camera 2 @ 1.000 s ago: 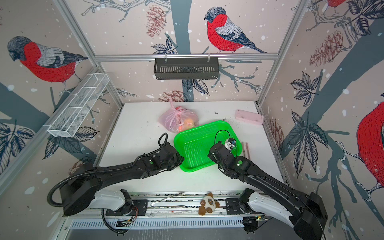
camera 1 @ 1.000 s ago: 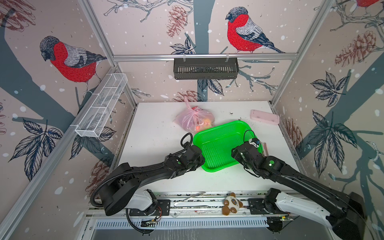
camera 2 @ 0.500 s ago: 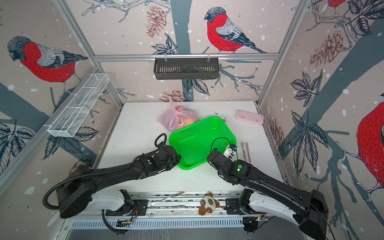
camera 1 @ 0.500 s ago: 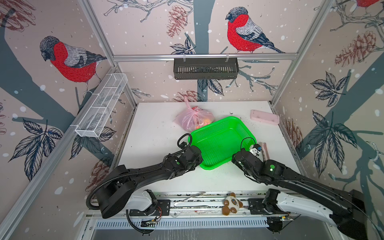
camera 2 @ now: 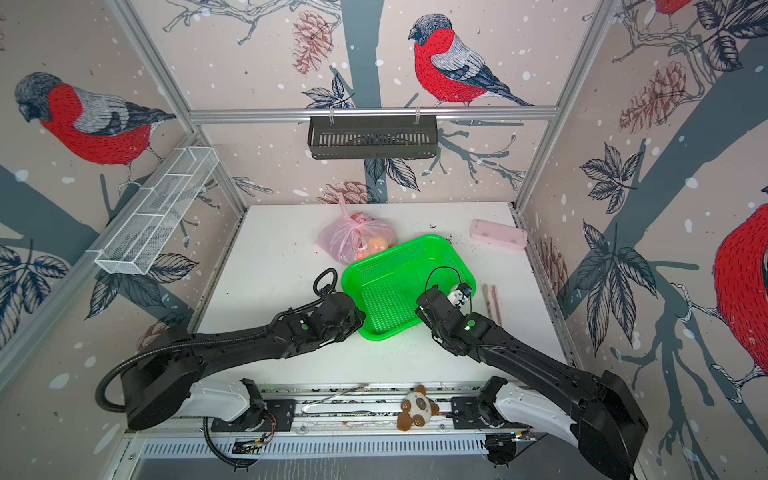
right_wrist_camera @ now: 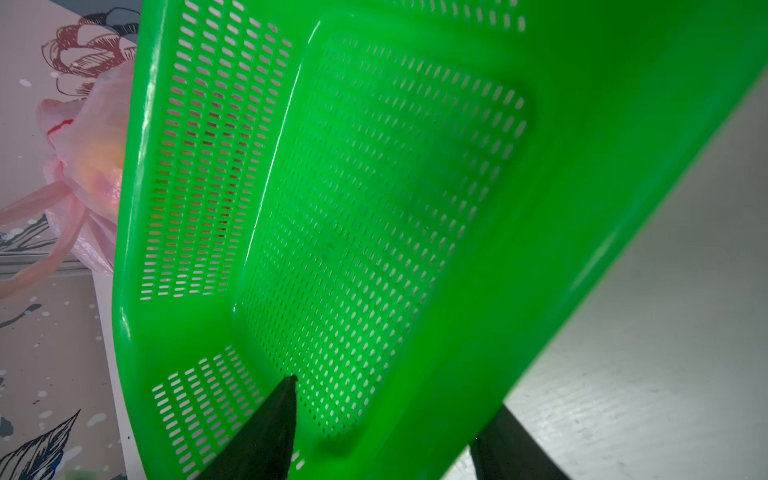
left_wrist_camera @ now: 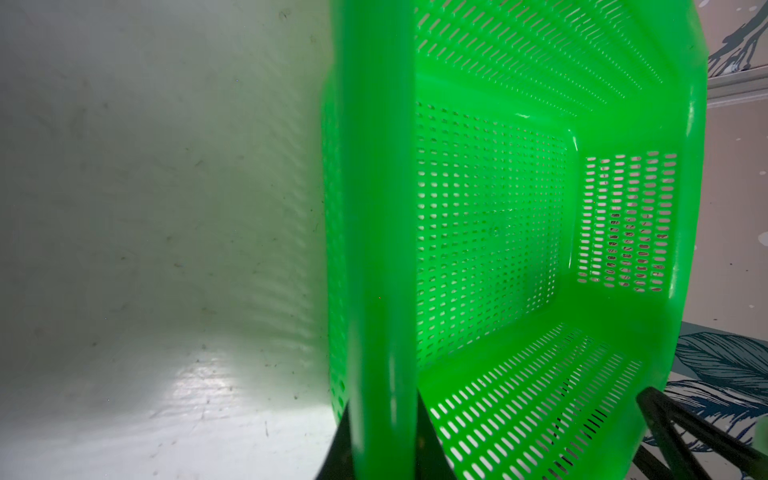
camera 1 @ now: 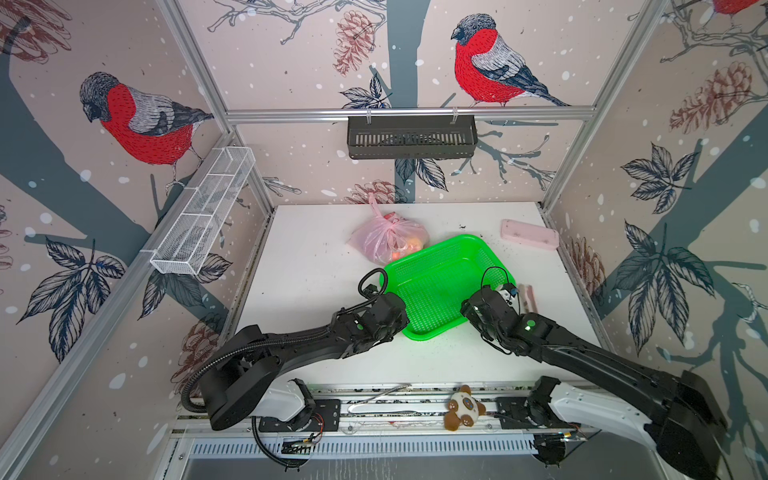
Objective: Untie the knot of the plastic bag and take out the fruit
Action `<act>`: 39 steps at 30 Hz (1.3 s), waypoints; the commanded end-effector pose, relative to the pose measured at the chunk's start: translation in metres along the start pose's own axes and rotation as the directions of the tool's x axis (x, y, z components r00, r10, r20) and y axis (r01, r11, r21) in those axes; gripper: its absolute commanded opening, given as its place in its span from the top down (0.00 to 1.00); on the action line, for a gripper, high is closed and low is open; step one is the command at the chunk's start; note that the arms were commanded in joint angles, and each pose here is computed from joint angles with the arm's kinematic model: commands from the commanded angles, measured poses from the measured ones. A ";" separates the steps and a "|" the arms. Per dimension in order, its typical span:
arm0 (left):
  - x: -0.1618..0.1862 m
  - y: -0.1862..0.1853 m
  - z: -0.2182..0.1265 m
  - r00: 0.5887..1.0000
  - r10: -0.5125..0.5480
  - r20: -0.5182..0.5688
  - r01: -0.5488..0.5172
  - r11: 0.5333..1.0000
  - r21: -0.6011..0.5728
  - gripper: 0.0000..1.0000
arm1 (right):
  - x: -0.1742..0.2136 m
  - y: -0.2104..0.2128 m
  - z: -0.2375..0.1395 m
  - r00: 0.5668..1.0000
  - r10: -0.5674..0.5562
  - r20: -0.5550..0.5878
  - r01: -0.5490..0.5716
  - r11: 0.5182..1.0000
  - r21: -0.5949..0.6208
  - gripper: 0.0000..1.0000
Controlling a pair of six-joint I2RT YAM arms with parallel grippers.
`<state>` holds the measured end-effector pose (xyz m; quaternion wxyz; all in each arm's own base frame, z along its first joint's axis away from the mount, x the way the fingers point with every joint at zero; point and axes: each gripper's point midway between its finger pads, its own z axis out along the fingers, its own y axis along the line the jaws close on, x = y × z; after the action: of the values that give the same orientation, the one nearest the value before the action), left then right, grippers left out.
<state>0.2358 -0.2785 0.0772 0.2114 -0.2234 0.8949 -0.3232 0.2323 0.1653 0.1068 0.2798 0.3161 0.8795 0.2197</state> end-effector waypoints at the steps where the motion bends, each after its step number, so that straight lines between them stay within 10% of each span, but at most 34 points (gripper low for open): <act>1: -0.002 -0.025 0.000 1.000 -0.029 0.007 0.029 0.995 0.095 0.95 | 0.008 0.010 0.003 1.000 0.000 -0.028 -0.001 1.000 -0.031 0.40; 21: 0.000 -0.032 -0.008 1.000 0.001 0.007 -0.002 0.992 0.125 0.46 | 0.010 -0.006 0.012 1.000 0.002 -0.014 -0.002 1.000 0.018 0.76; 39: -0.054 -0.020 -0.103 0.957 0.159 0.243 -0.178 0.982 0.059 0.26 | -0.059 -0.062 -0.004 0.966 -0.257 -0.038 0.259 0.948 0.183 0.90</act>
<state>0.2264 -0.2318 0.1722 0.3206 -0.1853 0.8605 -0.3499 0.2465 0.0941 0.0991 0.2821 0.3053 0.8981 0.1437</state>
